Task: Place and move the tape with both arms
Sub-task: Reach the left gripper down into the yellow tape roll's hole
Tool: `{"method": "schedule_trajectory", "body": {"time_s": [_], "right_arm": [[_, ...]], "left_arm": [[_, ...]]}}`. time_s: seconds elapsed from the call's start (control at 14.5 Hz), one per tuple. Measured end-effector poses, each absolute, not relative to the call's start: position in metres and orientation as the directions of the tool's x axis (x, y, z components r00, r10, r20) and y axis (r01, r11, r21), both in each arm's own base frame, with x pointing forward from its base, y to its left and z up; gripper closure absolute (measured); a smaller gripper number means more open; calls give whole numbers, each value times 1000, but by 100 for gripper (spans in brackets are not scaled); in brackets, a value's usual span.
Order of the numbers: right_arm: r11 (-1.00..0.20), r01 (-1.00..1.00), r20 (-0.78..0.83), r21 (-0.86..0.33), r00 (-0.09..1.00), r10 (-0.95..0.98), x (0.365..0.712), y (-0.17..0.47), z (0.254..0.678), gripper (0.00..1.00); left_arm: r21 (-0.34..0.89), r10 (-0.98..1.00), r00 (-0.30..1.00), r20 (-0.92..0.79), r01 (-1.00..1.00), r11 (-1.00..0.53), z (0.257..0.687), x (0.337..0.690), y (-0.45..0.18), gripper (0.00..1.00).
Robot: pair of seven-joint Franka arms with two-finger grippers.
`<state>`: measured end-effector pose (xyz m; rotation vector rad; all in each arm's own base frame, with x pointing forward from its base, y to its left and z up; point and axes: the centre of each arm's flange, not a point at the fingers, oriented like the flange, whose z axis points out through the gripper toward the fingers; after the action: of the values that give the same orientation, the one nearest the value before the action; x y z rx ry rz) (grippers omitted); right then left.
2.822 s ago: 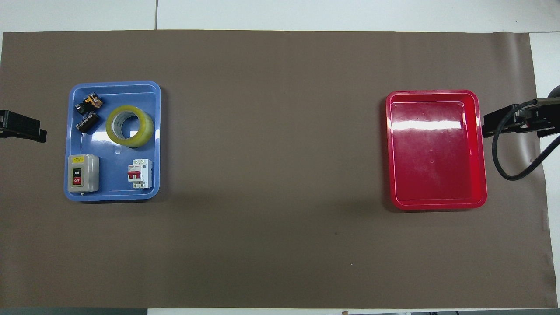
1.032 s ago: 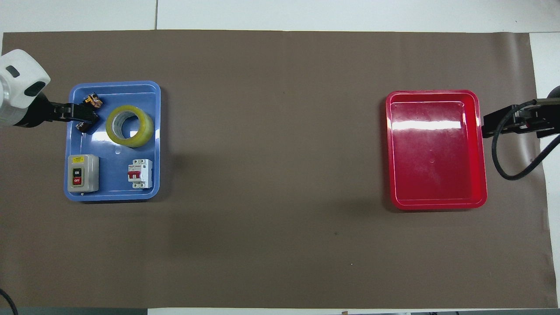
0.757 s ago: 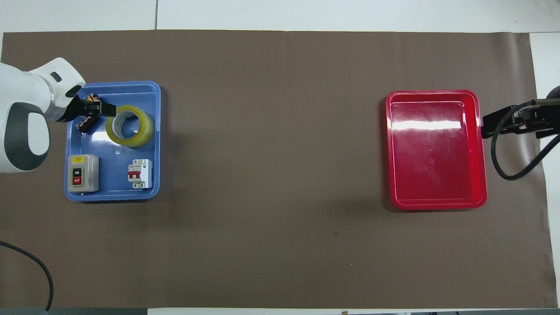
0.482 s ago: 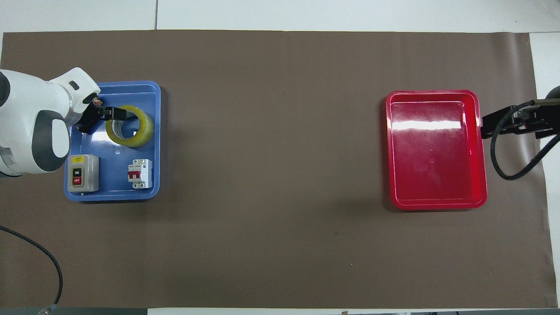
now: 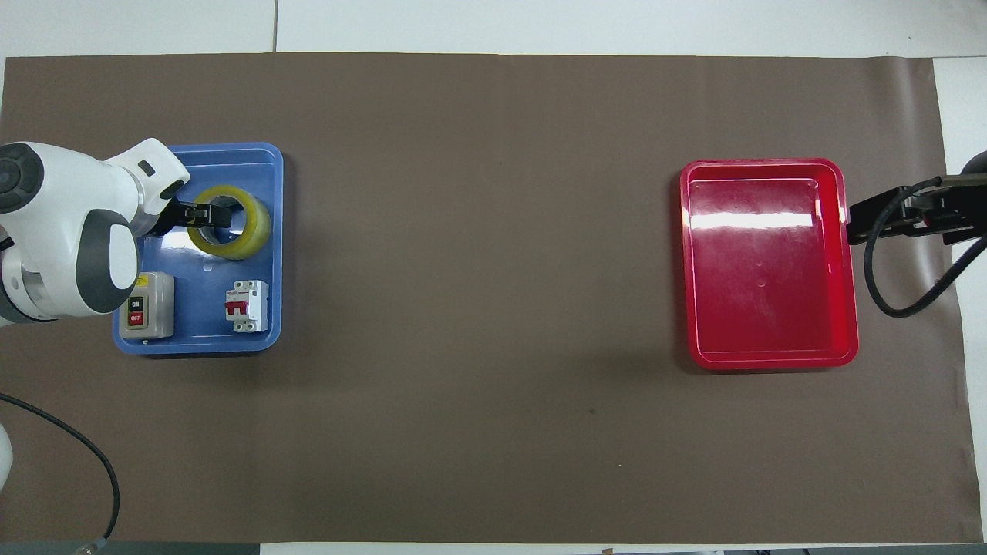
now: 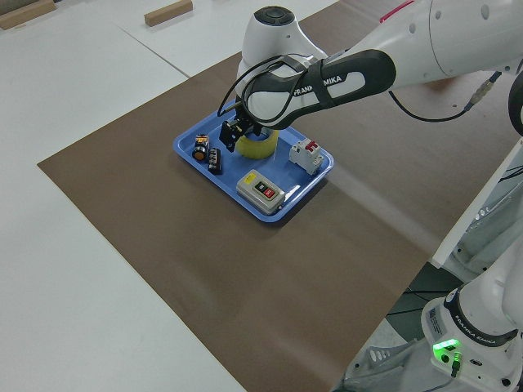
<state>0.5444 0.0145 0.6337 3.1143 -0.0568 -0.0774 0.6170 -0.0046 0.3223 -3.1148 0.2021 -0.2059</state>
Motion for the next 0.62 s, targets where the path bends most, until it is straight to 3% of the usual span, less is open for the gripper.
{"method": "schedule_trajectory", "body": {"time_s": [0.34, 0.41, 0.62], "right_arm": [[-999, -36, -49, 27, 998, -37, 544, 14, 634, 0], [-999, -36, -49, 27, 998, -37, 544, 14, 634, 0], [-999, -36, -49, 27, 998, -37, 544, 14, 634, 0]], "left_arm": [[-21, -119, 984, 133, -117, -993, 322, 617, -4, 74], [-21, -118, 984, 133, -117, -993, 324, 617, -4, 79], [-20, -115, 986, 122, -114, -993, 335, 616, -3, 79]]}}
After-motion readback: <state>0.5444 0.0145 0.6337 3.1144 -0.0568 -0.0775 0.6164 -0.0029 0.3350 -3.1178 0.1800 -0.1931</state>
